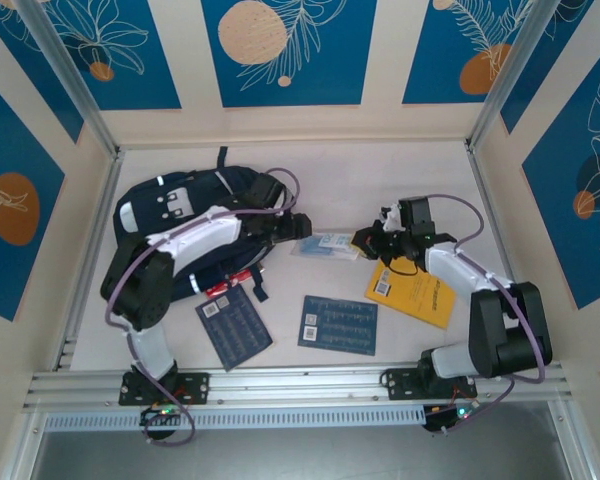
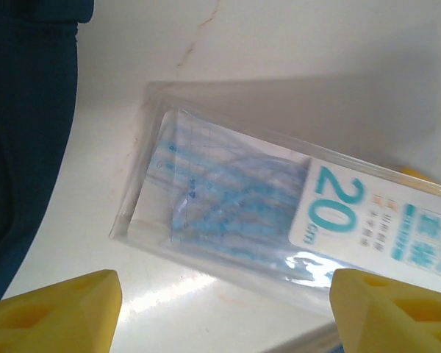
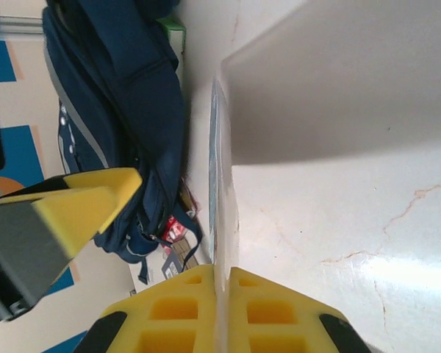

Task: Pack the student bag

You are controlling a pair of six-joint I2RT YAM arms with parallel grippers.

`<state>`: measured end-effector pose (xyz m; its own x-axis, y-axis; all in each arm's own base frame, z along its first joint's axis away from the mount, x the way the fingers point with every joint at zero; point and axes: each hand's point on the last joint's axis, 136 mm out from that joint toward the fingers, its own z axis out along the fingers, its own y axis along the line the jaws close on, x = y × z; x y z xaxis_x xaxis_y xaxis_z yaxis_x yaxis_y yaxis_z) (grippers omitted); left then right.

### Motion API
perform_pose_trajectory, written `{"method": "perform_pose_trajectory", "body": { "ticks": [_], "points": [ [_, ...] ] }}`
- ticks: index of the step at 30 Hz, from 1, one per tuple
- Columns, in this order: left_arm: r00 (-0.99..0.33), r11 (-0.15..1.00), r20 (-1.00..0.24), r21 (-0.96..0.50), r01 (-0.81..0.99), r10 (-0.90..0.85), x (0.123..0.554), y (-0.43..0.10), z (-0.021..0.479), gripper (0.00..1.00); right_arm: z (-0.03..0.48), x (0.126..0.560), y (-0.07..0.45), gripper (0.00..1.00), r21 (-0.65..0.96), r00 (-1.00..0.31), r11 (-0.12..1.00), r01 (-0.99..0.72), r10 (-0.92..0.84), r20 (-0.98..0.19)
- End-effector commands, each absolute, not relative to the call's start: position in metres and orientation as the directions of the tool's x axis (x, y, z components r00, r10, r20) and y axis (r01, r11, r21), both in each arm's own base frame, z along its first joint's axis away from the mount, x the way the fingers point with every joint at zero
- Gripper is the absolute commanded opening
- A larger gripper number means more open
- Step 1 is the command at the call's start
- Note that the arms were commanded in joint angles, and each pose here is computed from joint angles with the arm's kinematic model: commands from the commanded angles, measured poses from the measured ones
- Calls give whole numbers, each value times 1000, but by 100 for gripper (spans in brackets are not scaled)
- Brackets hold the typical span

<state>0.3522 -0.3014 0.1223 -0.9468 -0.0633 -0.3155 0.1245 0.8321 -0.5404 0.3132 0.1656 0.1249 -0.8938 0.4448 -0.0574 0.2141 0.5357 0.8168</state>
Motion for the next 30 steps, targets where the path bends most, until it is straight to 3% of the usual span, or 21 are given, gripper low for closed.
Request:
{"method": "perform_pose_trajectory", "body": {
  "ticks": [1,7,12,19,25,30],
  "points": [
    [-957,791,-274,-604,95,-95,338,-287,136,80,149,307,166,0,854,-894,492,170,442,-77],
    [-957,697,-248,-713,75,-151,327,-277,160,89,200,295,173,0,941,-894,336,39,432,-117],
    [-959,591,-195,-806,38,-206,328,-277,178,88,236,282,178,0,966,-888,249,-74,425,-178],
    [-956,389,-155,-920,48,-250,332,-293,212,84,247,273,179,0,983,-892,161,-94,425,-155],
    [-950,301,-140,-952,52,-280,335,-297,224,65,245,271,179,0,988,-889,136,-76,440,-129],
    [-938,281,-158,-957,69,-309,339,-296,235,38,242,271,178,0,990,-885,122,-65,451,-113]
  ]
}}
